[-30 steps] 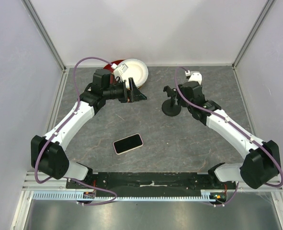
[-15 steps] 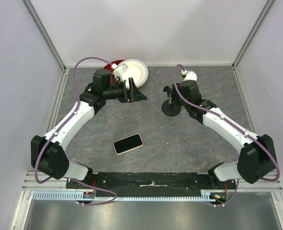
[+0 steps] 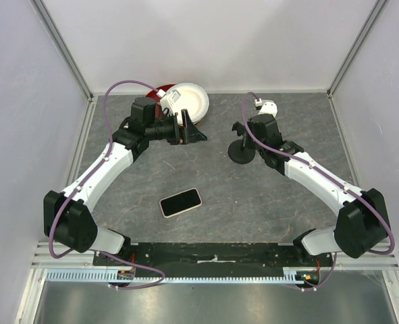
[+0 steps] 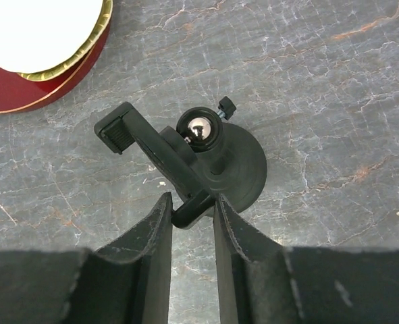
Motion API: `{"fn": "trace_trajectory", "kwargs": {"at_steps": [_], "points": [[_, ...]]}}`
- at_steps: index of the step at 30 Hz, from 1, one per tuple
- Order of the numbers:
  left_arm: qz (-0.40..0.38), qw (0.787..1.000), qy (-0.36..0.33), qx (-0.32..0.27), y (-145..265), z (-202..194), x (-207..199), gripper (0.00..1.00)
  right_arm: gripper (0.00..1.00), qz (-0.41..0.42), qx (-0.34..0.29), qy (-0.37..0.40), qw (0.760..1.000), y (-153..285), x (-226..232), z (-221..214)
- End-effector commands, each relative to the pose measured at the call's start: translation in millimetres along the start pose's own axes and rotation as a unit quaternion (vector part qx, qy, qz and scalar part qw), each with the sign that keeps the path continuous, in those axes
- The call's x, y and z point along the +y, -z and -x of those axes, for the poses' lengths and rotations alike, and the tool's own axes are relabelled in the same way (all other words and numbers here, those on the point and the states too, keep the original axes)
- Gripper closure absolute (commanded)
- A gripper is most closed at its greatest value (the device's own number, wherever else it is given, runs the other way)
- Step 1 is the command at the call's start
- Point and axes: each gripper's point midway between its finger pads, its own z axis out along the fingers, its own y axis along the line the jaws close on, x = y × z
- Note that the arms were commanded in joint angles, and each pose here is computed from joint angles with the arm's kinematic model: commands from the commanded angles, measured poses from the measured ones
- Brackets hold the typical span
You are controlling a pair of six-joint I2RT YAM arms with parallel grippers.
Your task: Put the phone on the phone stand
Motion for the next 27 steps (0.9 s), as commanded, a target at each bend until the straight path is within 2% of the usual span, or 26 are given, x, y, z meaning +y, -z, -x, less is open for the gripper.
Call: {"fn": "trace_trajectory", "kwargs": {"at_steps": [1,4,7,12,15,17,19,21,23,25,26,27], "points": [[-0.010,1.000,-0.027,-0.011,4,9,-7,0.16,0.73,-0.015,-0.017,0.030,0.999,6,-8,9],[-0.010,1.000,-0.026,-0.010,4,9,-7,0.16,0.83,-0.013,-0.021,0.045,0.999,10,-10,11],[-0.010,1.000,-0.027,-0.010,3,9,-6,0.16,1.00,-0.010,-0.020,0.067,0.997,12,-12,11],[-0.009,1.000,-0.024,-0.007,2,7,-5,0.16,1.00,0.034,-0.002,0.141,0.989,14,-3,3],[-0.009,1.000,-0.019,-0.004,0,5,-2,0.16,1.00,0.097,0.024,0.206,0.973,15,12,-8],[-0.011,1.000,-0.017,-0.002,-1,5,-2,0.16,1.00,0.105,0.035,0.236,0.965,12,12,-13],[-0.014,1.000,-0.016,-0.001,-2,5,-3,0.16,0.96,0.102,0.034,0.242,0.964,11,12,-8],[-0.013,1.000,-0.014,0.001,-3,4,-2,0.16,0.88,0.099,0.031,0.243,0.964,9,13,-3],[-0.011,1.000,-0.013,0.001,-4,3,0,0.16,0.75,0.094,0.033,0.242,0.965,7,13,-1],[-0.009,1.000,-0.012,0.001,-4,3,1,0.16,0.67,0.090,0.030,0.236,0.967,7,14,5],[-0.010,1.000,-0.013,0.001,-4,3,1,0.16,0.53,0.084,0.032,0.232,0.968,7,12,5],[-0.009,1.000,-0.012,0.001,-4,3,1,0.16,0.48,0.078,0.029,0.226,0.971,8,12,8]]}}
